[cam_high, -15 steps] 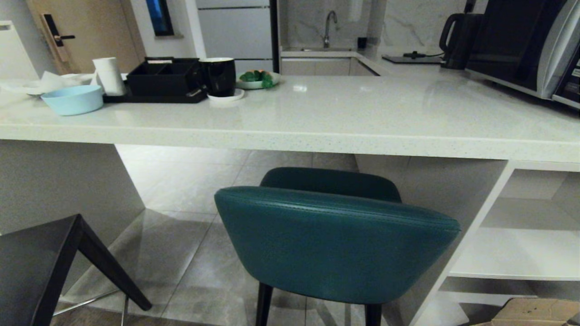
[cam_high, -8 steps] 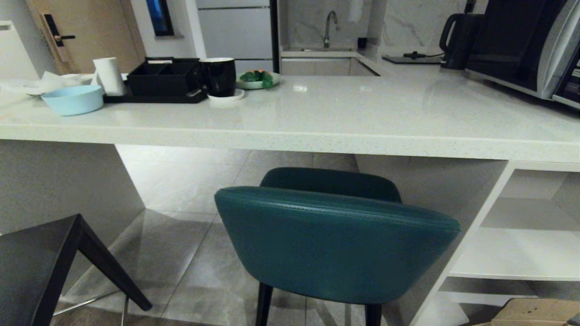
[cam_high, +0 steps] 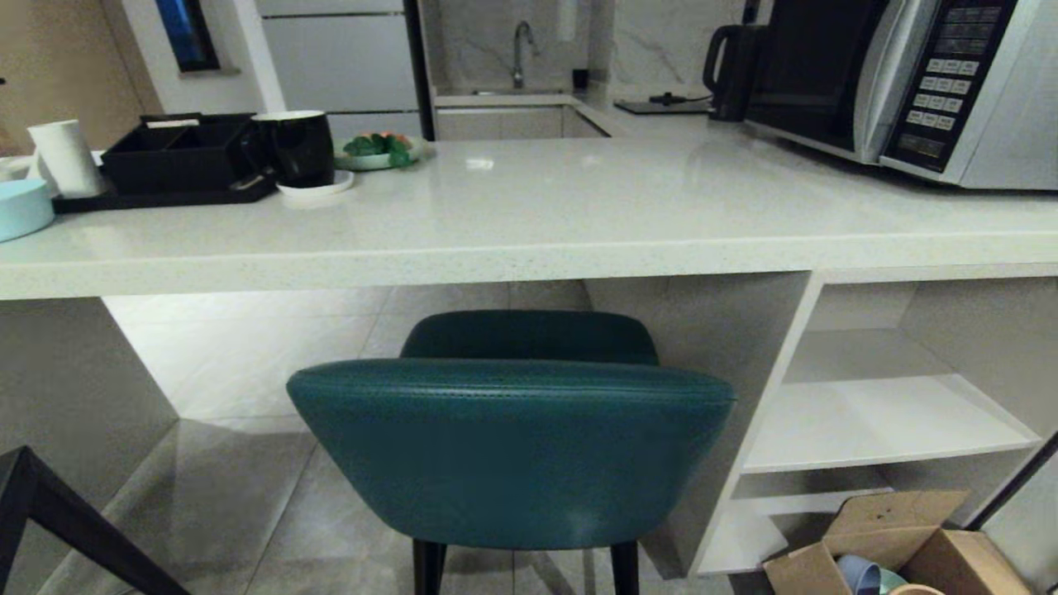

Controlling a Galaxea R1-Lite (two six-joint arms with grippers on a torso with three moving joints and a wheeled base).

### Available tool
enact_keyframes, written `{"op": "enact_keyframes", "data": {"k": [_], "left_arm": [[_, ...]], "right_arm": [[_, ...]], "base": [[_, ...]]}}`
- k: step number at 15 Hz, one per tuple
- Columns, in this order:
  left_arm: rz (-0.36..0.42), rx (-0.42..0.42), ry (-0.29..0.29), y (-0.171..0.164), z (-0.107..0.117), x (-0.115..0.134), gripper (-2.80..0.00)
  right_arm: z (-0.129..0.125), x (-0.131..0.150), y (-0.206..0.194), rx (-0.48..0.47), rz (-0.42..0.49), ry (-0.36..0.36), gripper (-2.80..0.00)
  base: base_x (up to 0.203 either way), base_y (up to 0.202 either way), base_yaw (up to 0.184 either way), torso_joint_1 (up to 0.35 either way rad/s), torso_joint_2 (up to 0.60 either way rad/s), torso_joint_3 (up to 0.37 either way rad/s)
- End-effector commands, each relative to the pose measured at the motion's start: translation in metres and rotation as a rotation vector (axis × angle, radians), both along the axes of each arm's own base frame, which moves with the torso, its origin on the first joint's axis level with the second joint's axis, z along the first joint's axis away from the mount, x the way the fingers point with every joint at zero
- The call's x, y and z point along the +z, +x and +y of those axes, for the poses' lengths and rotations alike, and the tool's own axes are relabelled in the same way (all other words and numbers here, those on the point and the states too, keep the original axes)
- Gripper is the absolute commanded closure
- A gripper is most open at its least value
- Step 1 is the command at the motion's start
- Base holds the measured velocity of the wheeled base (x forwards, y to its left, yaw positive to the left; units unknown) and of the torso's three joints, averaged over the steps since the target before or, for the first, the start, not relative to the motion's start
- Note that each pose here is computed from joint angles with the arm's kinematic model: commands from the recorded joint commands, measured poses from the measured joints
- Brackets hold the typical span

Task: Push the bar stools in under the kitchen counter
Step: Pull the blue chair out from under the dining table

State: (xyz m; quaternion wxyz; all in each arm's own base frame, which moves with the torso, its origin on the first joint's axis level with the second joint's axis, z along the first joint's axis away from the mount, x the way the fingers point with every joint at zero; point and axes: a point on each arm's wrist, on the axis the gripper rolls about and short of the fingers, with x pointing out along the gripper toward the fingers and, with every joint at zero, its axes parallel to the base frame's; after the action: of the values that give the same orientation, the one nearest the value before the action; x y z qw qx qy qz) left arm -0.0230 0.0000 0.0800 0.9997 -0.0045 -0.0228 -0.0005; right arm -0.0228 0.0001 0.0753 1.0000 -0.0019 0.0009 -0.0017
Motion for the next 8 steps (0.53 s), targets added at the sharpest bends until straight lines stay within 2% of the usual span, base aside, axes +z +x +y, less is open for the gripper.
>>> {"op": "enact_keyframes", "data": {"k": [1,8], "left_arm": [[0.013,0.001,0.0,0.0011,0.0,-0.0038,0.0],[0.01,0.001,0.0,0.0012,0.0,-0.0038,0.0]], "right_arm": [[0.0,0.0,-0.0001,0.0,-0.002,-0.001,0.0],[0.0,0.0001,-0.0001,0.001,-0.003,-0.002,0.0]], "base": [[0.0,0.0,0.0,0.0,0.0,0.0],[0.0,0.0,0.0,0.0,0.0,0.0]]}}
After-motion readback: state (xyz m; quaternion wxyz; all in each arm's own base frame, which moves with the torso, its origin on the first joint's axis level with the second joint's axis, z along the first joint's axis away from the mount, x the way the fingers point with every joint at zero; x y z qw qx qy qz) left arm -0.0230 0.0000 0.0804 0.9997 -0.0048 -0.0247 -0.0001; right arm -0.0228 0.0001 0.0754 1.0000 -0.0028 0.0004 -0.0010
